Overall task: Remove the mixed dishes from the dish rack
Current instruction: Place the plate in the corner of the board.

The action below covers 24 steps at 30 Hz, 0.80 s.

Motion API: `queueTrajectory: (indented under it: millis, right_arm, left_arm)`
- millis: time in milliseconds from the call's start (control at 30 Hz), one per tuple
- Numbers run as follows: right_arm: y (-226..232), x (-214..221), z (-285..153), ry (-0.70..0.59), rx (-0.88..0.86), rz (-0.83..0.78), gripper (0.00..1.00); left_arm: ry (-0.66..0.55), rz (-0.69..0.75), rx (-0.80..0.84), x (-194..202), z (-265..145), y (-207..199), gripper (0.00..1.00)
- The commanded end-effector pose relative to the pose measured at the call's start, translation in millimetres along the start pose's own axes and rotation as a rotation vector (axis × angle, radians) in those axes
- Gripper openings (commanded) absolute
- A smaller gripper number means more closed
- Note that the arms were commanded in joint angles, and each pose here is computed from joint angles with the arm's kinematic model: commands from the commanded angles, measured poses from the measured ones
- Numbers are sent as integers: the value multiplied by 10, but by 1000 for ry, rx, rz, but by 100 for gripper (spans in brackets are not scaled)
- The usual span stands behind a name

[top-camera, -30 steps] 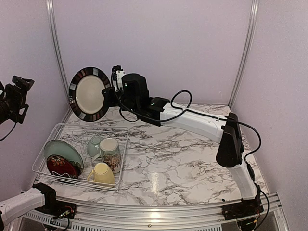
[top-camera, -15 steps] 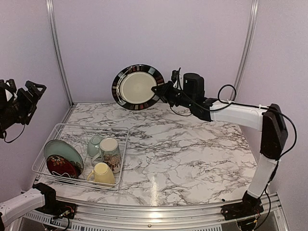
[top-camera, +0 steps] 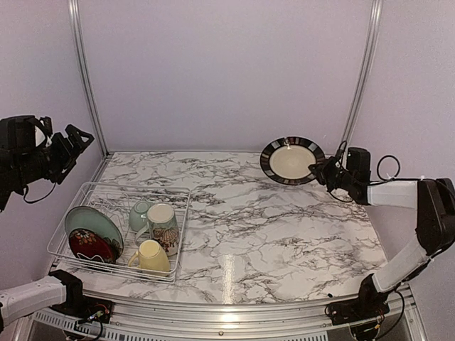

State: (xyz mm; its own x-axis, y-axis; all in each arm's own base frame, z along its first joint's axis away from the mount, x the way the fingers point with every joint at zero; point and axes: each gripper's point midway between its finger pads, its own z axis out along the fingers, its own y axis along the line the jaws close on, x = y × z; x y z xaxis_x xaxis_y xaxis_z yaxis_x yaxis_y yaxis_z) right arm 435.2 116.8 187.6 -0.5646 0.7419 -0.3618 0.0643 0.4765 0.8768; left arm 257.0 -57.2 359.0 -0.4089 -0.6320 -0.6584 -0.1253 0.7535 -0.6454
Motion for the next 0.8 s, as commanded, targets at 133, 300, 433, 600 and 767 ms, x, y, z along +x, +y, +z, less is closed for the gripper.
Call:
queueTrajectory:
  millis: [133,300,433,600,767]
  right_arm:
    - [-277,-673,-479,-163,-113,59,0]
    - [-683,-797,-566,-211,-42,114,0]
    - [-944,-841,-575,-229,-3,145,0]
    - [-1172,-850,-520,-213,22,145,0]
    - [-1357,-794,-488,-202,75,119,0]
  left_arm:
    - [39,18,77,60,84,-152,99]
    - [48,23,94,73,70,-185,99]
    - [42,25,101,75,27,-181,99]
    - [43,30,100,75,-9,-178,99]
    - [37,33,102,89,-39,-154,99]
